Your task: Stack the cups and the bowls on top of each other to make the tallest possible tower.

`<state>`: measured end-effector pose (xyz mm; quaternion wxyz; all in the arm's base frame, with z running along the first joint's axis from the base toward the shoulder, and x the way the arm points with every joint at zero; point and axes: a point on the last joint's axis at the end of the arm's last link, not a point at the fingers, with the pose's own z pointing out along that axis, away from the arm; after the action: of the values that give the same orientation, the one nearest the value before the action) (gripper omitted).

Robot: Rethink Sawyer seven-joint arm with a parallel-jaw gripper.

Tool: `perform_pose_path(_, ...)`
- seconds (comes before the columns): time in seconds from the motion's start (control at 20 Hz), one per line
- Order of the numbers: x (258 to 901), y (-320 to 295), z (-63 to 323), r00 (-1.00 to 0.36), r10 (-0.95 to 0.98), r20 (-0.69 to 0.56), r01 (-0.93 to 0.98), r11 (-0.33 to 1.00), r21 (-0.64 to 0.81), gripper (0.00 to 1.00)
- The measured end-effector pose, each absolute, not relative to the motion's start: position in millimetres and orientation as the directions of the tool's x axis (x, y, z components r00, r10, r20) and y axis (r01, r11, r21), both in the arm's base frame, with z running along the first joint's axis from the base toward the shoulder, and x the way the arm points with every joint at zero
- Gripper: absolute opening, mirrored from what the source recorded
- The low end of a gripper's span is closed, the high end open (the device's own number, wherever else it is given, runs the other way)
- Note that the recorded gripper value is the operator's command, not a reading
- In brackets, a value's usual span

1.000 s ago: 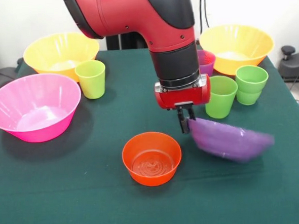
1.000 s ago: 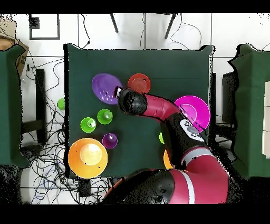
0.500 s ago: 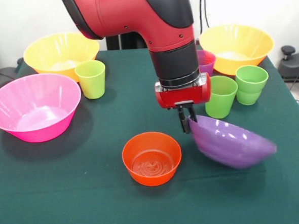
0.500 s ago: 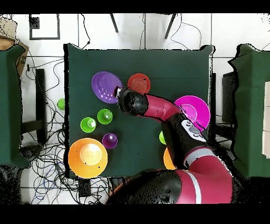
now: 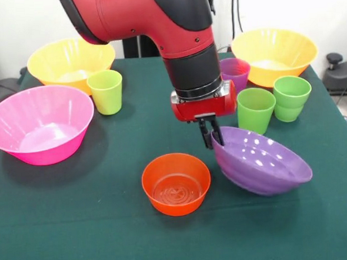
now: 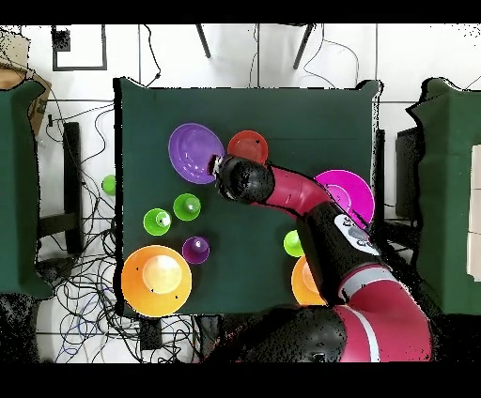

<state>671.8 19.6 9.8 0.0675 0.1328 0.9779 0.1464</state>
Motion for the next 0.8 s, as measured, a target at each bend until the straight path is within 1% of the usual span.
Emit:
perform_pose_path(0.35,663.4,21.3,18.5,-0.967,0.254,-0.006,0.24,0.922,0.304,0.0)
perform_pose_path(0.4,660.1,22.3,20.8,-0.968,0.248,0.028,0.244,0.92,0.307,0.0)
perform_pose_path(0.6,655.4,24.8,27.2,-0.965,0.243,0.102,0.263,0.911,0.319,0.0)
perform_pose_path(0.65,653.2,27.5,31.6,-0.957,0.244,0.154,0.283,0.9,0.332,0.0)
perform_pose_path(0.8,651.1,33.1,37.4,-0.942,0.245,0.229,0.316,0.879,0.358,0.0)
